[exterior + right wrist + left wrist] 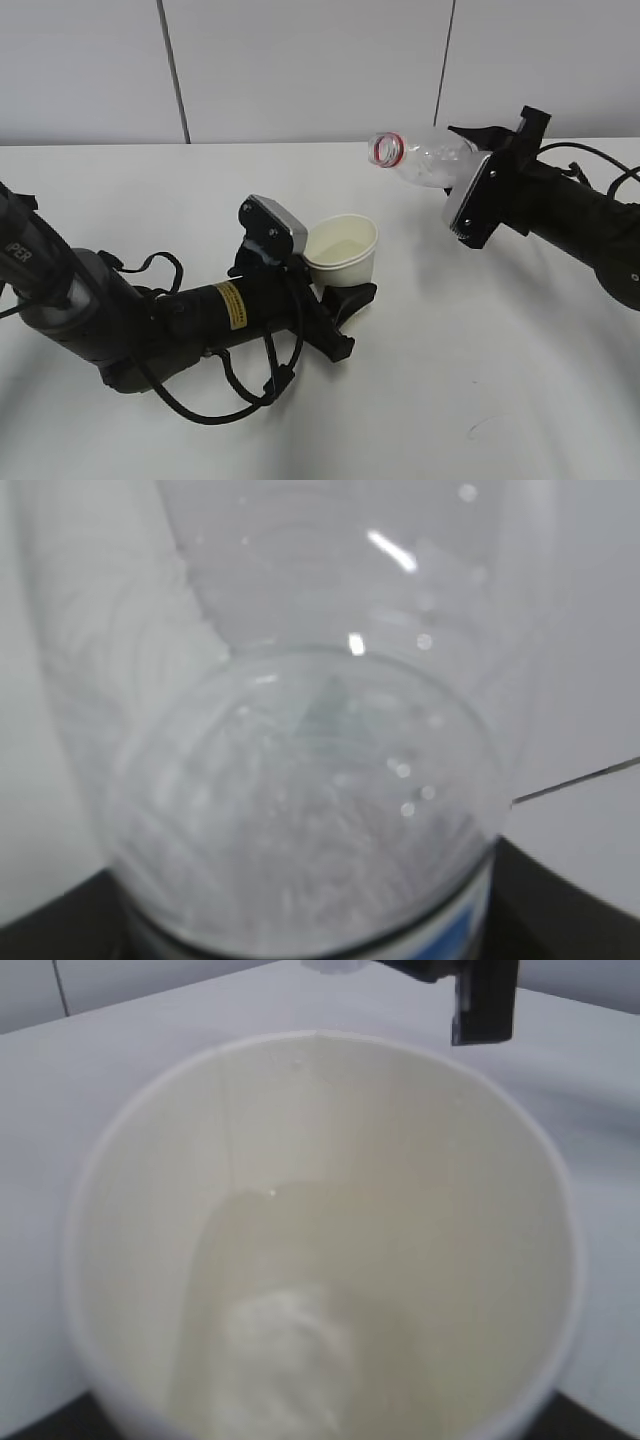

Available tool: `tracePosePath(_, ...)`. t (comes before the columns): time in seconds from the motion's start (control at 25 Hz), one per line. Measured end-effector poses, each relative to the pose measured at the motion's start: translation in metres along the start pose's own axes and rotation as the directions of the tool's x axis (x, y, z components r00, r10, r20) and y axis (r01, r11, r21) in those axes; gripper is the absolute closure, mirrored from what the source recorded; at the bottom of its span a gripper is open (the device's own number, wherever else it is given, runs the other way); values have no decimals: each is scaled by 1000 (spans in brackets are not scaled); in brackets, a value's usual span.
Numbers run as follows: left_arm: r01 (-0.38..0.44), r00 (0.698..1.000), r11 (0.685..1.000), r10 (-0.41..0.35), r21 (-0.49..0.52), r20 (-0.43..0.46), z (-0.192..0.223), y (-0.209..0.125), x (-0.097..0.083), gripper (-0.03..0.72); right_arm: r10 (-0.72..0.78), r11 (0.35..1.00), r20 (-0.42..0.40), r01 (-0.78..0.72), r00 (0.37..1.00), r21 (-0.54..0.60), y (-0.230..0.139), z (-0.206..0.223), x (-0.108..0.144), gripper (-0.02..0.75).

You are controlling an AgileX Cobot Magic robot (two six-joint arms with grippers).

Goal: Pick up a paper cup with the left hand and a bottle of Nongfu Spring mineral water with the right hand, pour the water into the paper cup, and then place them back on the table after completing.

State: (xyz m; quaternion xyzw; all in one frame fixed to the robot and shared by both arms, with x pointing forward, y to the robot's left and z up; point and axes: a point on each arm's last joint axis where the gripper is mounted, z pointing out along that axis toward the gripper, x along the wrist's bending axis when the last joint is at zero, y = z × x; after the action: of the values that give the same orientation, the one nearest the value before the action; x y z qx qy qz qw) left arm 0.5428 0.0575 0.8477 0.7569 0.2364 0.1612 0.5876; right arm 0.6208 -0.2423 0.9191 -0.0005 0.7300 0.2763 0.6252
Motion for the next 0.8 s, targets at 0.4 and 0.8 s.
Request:
tracePosePath(0.4, 15, 1000, 1000, -15, -5, -23, 0, 0, 2, 320, 582, 813, 9, -582, 813, 3, -1, 0, 0, 332)
tracePosePath(0.8, 16, 1000, 1000, -16, -4, -25, 0, 0, 2, 320, 858, 513, 14, -857, 514, 56, -4, 0, 4, 332)
